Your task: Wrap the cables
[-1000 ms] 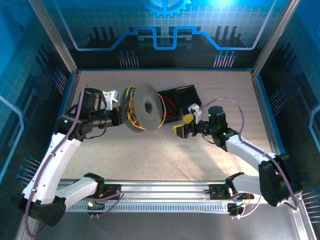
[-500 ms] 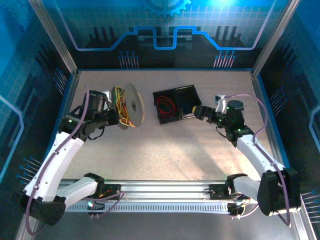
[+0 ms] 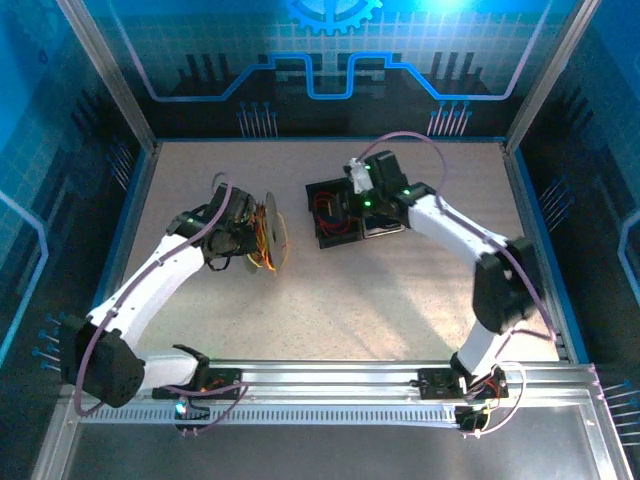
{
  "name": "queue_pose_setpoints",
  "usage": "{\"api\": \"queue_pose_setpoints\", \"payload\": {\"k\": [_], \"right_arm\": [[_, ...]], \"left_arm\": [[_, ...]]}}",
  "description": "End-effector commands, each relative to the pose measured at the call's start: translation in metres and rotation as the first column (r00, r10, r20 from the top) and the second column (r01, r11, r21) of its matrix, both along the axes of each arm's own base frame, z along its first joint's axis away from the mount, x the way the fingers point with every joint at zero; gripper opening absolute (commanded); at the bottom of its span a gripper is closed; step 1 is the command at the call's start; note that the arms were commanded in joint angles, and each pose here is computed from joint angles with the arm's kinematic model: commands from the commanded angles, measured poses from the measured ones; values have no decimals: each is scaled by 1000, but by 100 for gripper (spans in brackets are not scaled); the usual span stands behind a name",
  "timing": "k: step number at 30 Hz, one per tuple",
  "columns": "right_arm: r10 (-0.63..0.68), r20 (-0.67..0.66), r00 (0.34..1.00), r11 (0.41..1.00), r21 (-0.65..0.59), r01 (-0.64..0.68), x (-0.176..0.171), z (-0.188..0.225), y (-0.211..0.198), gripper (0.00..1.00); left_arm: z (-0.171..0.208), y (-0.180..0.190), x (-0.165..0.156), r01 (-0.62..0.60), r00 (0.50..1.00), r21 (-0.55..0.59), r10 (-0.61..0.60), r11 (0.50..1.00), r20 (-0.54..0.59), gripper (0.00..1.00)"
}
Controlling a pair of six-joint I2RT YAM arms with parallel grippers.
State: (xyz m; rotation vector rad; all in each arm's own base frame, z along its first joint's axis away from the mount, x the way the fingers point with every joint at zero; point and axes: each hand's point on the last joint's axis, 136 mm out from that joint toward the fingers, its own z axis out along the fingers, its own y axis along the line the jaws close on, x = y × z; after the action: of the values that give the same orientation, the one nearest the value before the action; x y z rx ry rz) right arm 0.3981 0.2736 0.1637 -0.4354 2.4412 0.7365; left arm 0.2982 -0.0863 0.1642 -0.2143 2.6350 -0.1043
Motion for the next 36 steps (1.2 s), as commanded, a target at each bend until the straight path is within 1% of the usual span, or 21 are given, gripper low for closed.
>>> {"api": "queue_pose_setpoints", "payload": {"k": [1,3,5,9,10,11,12,15,18,22,25,28,30,34,36], "right_arm": [[52,-146,988,982,-173,-78,-12,-51,-5,36],[84,-176,981,981,-159,-113,-7,-61,5,31],[104,-197,975,980,-148,-135,-1,-68,13,30],[91,-196,976,987,-115,-115,14,-67,23,35],[85,-193,977,990,-95,-105,18,-64,27,38],[75,-193,978,993,-77,-91,22,-61,30,43],[64,-192,979,995,-63,-77,26,-59,33,45],[12,-198,980,1000,-19,-16,39,-56,38,45],[-36,-209,977,999,23,42,51,-57,42,43],[-115,-269,956,984,99,146,68,-66,40,42],[-150,-309,939,965,161,207,78,-71,42,42],[-179,-332,926,947,197,254,84,-77,44,40],[-195,-343,919,936,215,279,88,-79,45,39],[-240,-367,899,907,244,342,95,-83,44,38],[-258,-373,891,898,247,363,98,-85,44,38]], "left_arm": [[28,-12,24,-4,995,-13,5,1000,102,0],[20,-13,24,5,998,9,-5,1000,60,0],[13,-15,24,11,1000,27,-11,1000,25,0],[7,-19,25,9,1000,27,-9,1000,10,0],[7,-20,25,9,1000,24,-9,1000,10,0],[8,-22,25,11,1000,20,-12,1000,11,1],[9,-23,25,13,1000,16,-13,1000,12,1],[13,-27,25,19,1000,9,-19,1000,17,10],[17,-30,25,27,999,6,-27,1000,21,20],[19,-32,25,31,999,4,-31,1000,24,27],[19,-32,25,32,999,3,-33,999,26,29],[19,-33,25,35,999,-1,-35,999,29,29],[18,-33,25,35,999,0,-35,999,28,29],[20,-34,24,38,999,-8,-37,999,36,34],[21,-34,24,39,998,-10,-39,999,39,34]]}}
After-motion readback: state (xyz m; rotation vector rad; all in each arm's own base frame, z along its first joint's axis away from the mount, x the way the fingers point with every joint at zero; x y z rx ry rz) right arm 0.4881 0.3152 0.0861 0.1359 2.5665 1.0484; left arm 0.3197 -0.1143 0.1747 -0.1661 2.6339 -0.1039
